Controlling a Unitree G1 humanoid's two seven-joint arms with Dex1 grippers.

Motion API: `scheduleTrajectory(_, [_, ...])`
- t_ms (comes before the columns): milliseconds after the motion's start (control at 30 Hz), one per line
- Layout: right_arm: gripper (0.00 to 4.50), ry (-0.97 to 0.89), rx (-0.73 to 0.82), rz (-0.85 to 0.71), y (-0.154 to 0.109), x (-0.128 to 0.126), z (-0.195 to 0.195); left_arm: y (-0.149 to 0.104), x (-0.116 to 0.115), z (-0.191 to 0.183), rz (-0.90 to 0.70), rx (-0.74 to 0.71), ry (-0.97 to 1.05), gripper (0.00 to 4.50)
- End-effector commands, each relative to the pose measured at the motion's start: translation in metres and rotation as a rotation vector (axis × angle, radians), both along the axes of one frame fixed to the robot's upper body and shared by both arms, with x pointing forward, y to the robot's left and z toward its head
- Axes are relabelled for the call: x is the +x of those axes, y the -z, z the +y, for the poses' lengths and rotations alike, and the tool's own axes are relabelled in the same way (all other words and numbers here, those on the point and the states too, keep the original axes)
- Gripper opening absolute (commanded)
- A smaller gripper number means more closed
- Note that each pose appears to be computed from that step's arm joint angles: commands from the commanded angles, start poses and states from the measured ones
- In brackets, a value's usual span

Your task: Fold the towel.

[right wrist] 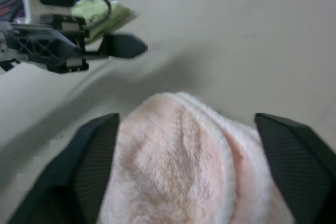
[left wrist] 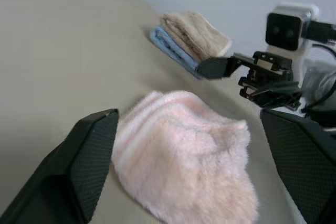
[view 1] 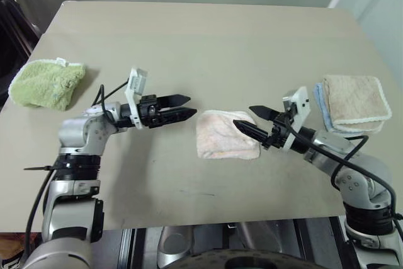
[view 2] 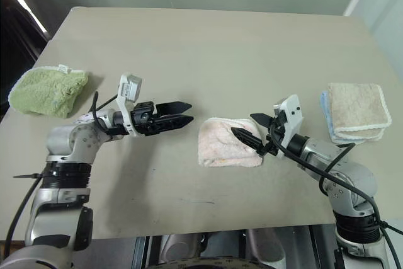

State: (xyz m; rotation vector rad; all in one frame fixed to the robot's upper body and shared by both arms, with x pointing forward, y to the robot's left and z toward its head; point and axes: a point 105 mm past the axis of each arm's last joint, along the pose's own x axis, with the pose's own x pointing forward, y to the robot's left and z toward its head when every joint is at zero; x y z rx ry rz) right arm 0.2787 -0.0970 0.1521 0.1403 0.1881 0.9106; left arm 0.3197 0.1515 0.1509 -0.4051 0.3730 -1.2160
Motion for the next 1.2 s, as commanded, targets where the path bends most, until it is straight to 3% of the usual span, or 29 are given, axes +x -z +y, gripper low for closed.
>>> scheduleTrajectory(33, [4.44,-0.031,0.01,-0.042,-0.011,-0.002,0.003,0.008,-0.013,-0.002,0.157,0.042,0.015,4.5])
scheduleTrajectory(167, [4.44,-0.014,-0.01,-0.083,-0.016,0.006,0.008,0.023,-0.026,-0.006,0.358,0.124,0.021,4.5])
scheduleTrajectory(333, [4.44,-0.012,0.019,-0.111,-0.024,0.019,0.022,0.028,-0.033,-0.008,0.483,0.121,0.011,4.5])
scheduleTrajectory(567, [4.44,-0.018,-0.087,-0.111,0.008,0.025,0.039,0.043,-0.036,-0.013,0.643,0.12,-0.014,4.5])
scheduleTrajectory(767, [4.44,-0.014,-0.116,-0.108,0.015,0.023,0.037,0.056,-0.045,-0.031,0.707,0.105,0.036,4.5])
scheduleTrajectory(1200, [4.44,-0.125,-0.16,-0.091,0.018,0.003,0.022,0.047,-0.031,-0.058,0.77,-0.017,0.061,4.5])
